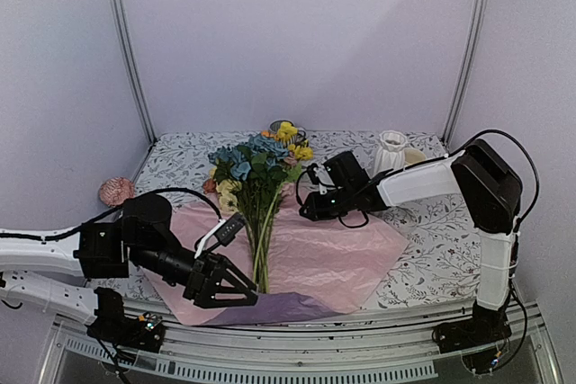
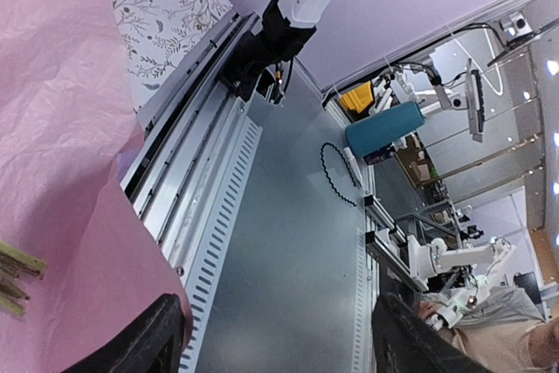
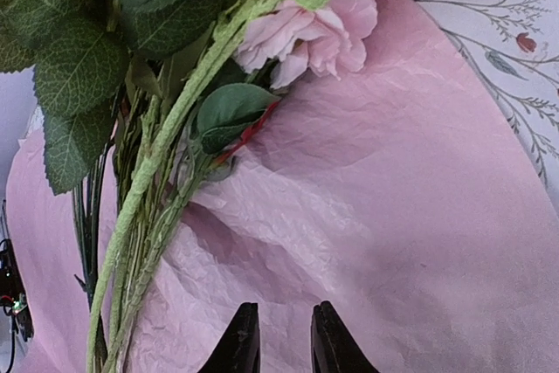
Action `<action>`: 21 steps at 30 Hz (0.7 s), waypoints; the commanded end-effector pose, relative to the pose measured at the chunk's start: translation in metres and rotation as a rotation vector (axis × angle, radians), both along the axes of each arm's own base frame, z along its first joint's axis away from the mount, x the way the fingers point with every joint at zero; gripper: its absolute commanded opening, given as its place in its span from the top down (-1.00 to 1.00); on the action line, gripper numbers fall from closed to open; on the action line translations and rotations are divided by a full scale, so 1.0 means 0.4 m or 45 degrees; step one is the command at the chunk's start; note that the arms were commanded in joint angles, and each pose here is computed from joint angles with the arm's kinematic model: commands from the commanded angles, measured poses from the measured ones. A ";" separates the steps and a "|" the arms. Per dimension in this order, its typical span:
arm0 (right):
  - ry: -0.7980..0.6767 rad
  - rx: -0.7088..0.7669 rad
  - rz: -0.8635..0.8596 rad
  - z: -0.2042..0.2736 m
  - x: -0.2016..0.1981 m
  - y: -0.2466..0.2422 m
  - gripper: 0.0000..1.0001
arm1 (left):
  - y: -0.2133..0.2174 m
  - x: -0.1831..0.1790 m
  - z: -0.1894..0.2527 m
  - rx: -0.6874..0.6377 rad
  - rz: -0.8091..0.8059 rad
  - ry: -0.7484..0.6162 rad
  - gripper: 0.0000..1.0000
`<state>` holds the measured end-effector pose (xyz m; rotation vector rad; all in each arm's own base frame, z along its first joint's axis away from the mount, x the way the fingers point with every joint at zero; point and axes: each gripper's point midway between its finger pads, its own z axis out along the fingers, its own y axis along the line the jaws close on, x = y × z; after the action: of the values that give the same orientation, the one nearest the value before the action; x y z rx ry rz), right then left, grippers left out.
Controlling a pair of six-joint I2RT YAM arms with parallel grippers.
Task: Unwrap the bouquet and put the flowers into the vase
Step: Unfold the 1/4-folded wrapping paper from the folded wrapping paper.
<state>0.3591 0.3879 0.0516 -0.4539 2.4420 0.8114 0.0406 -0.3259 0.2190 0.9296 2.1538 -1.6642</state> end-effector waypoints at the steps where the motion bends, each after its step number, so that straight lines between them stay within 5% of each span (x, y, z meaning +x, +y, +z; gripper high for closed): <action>1: 0.030 0.057 0.178 0.023 -0.056 0.028 0.56 | 0.004 -0.052 -0.066 0.072 -0.079 0.053 -0.50; 4: 0.022 0.130 0.380 0.060 -0.159 0.073 0.56 | 0.003 -0.050 -0.067 0.084 -0.071 0.038 -0.48; 11: 0.043 0.194 0.697 0.099 -0.429 0.129 0.60 | 0.052 0.132 0.006 0.197 0.366 -0.279 -0.50; 14: 0.035 0.188 0.861 0.107 -0.560 0.157 0.60 | 0.079 0.204 0.039 0.182 0.521 -0.313 -0.49; 21: 0.115 0.153 1.125 0.083 -0.777 0.149 0.60 | 0.229 0.387 -0.037 0.451 0.962 -0.292 -0.50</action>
<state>0.0800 0.4582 0.0856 -1.4052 2.2221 1.2819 0.1586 -0.2749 0.2308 0.4527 2.1687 -1.0641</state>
